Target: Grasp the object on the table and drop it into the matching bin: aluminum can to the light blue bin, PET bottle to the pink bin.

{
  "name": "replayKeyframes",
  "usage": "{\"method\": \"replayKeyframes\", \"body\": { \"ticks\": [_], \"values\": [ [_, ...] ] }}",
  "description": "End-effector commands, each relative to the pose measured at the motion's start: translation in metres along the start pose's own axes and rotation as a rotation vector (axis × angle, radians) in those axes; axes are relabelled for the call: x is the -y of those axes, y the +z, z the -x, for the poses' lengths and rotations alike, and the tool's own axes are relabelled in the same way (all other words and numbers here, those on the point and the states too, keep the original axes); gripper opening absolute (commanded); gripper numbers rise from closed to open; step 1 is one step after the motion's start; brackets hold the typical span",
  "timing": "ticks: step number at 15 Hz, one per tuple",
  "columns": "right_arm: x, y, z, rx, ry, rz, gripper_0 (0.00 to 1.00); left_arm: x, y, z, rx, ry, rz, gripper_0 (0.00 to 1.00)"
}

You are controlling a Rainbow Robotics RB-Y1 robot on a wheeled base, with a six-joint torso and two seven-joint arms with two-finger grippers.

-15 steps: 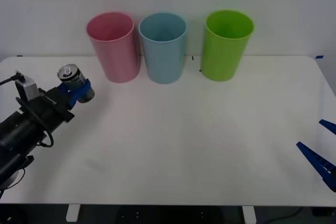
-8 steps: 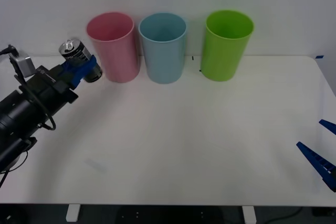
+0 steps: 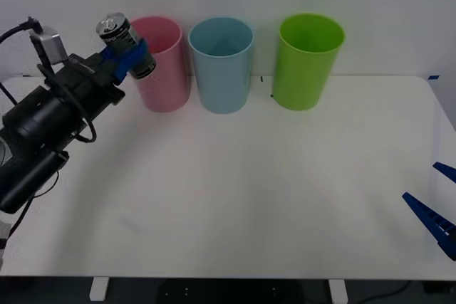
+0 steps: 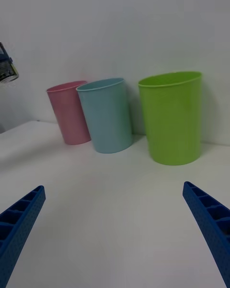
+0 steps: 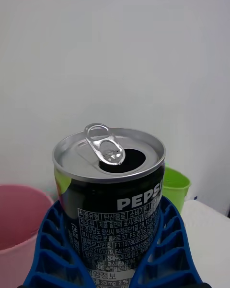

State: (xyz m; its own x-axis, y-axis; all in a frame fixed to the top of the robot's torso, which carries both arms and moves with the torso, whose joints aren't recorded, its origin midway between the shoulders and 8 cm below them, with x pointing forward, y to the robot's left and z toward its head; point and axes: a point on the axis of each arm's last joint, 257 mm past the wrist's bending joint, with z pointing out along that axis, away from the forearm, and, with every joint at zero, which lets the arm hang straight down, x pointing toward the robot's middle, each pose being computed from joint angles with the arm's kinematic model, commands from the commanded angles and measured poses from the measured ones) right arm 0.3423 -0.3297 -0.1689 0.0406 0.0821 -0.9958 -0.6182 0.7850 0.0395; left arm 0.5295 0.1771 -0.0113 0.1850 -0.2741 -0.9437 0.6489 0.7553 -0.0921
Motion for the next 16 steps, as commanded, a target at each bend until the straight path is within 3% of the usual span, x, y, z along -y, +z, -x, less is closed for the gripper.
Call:
{"method": "replayKeyframes", "body": {
  "ticks": [1,7,16],
  "values": [
    [0.0,0.0,0.0,0.0,0.0,0.0,1.0,0.006,0.031,0.004,0.008,-0.032,-0.001,0.0],
    [0.0,0.0,0.0,0.0,0.0,0.0,1.0,-0.004,0.098,-0.004,-0.018,-0.04,0.011,0.0],
    [0.0,0.0,0.0,0.0,0.0,0.0,1.0,-0.008,0.18,-0.028,-0.053,-0.005,0.116,0.0]
  ]
}}
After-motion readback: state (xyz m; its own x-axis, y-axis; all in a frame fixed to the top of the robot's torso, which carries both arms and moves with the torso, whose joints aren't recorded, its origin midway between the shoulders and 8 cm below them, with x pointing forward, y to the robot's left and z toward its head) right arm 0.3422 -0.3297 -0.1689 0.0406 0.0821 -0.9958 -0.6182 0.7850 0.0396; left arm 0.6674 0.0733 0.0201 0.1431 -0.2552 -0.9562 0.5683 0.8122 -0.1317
